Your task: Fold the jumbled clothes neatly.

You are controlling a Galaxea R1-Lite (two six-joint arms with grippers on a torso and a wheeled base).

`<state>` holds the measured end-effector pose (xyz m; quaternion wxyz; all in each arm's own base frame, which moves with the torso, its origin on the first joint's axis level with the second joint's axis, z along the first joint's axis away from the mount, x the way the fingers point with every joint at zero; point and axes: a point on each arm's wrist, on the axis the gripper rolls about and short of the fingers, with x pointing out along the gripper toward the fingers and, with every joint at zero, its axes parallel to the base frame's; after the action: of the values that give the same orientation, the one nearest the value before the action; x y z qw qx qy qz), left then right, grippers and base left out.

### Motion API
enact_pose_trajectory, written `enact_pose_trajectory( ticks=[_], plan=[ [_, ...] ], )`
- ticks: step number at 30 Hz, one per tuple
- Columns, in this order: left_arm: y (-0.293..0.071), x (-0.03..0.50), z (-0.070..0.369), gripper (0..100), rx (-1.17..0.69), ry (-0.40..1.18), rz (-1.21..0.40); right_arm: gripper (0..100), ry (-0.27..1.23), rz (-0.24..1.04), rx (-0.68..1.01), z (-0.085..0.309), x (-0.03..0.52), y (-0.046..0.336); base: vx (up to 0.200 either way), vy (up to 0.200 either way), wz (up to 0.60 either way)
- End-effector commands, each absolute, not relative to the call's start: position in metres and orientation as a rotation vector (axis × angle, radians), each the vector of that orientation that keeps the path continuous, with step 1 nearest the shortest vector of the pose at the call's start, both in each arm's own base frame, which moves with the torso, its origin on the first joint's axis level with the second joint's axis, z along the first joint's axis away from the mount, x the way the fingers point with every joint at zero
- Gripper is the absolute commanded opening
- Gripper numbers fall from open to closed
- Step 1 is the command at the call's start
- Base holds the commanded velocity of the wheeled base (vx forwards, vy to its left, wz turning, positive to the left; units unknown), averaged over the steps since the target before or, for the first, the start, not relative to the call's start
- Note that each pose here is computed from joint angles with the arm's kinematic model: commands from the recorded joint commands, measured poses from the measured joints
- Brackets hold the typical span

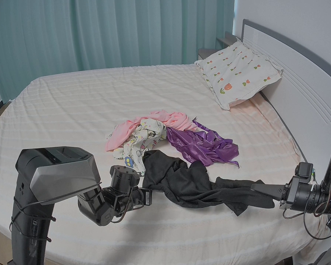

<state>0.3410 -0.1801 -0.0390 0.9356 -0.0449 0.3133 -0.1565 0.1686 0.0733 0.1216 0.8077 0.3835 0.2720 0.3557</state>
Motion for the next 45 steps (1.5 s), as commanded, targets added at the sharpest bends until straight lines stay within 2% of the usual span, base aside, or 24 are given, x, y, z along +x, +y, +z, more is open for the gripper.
enact_pose_trajectory(
  ticks=[1, 4, 6, 7, 8, 10, 13, 16, 18, 22, 25, 29, 30, 36, 45],
  plan=[
    [-0.175, 0.333, -0.016, 0, -0.114, 0.613, -0.322, 0, 0.593, 0.76, 0.82, 0.12, 0.17, 0.074, 0.0, 0.0, 0.0],
    [-0.173, 0.328, -0.009, 0, -0.136, 0.613, -0.317, 0, 0.596, 0.758, 0.82, 0.119, 0.171, 0.075, 0.0, 0.0, 0.0],
    [-0.173, 0.316, 0.019, 0, -0.236, 0.576, -0.317, 0, 0.594, 0.766, 0.818, 0.12, 0.171, 0.076, 0.0, 0.0, 0.0],
    [-0.173, 0.316, 0.019, 0, -0.236, 0.576, -0.317, 0, 0.594, 0.766, 0.818, 0.12, 0.171, 0.076, 0.0, 0.0, 0.0],
    [-0.175, 0.301, 0.053, 0, -0.342, 0.524, -0.339, 0, 0.566, 0.787, 0.814, 0.125, 0.17, 0.077, 0.0, 0.0, 0.0],
    [-0.172, 0.292, 0.079, 0, -0.427, 0.473, -0.348, 0, 0.513, 0.81, 0.81, 0.132, 0.17, 0.078, 0.0, 0.0, 0.0],
    [-0.16, 0.268, 0.125, 0, -0.545, 0.368, -0.351, 0, 0.376, 0.858, 0.803, 0.148, 0.168, 0.075, 0.0, 0.0, 0.0],
    [-0.15, 0.251, 0.151, 0, -0.62, 0.3, -0.358, 0, 0.235, 0.887, 0.798, 0.164, 0.164, 0.07, 0.0, 0.0, 0.0],
    [-0.138, 0.232, 0.177, 0, -0.701, 0.231, -0.377, 0, 0.099, 0.89, 0.806, 0.179, 0.158, 0.065, 0.0, 0.0, 0.0],
    [-0.121, 0.205, 0.203, 0, -0.766, 0.13, -0.377, 0, -0.058, 0.885, 0.807, 0.202, 0.145, 0.056, 0.0, 0.0, 0.0],
    [-0.113, 0.194, 0.217, 0, -0.791, 0.065, -0.369, 0, -0.115, 0.906, 0.807, 0.212, 0.136, 0.053, 0.0, 0.0, 0.0],
    [-0.11, 0.189, 0.212, 0, -0.786, 0.077, -0.359, 0, -0.071, 0.917, 0.841, 0.207, 0.135, 0.055, 0.0, 0.0, 0.0],
    [-0.109, 0.186, 0.2, 0, -0.772, 0.12, -0.349, 0, 0.013, 0.931, 0.877, 0.198, 0.142, 0.063, 0.0, 0.0, 0.0],
    [-0.134, 0.184, 0.158, 0, -0.724, 0.318, -0.379, 0, 0.248, 0.936, 0.906, 0.165, 0.159, 0.091, 0.0, 0.0, 0.0],
    [-0.144, 0.184, 0.145, 0, -0.765, 0.4, -0.376, 0, 0.289, 0.832, 0.934, 0.15, 0.17, 0.099, 0.0, 0.0, 0.0]
  ],
)
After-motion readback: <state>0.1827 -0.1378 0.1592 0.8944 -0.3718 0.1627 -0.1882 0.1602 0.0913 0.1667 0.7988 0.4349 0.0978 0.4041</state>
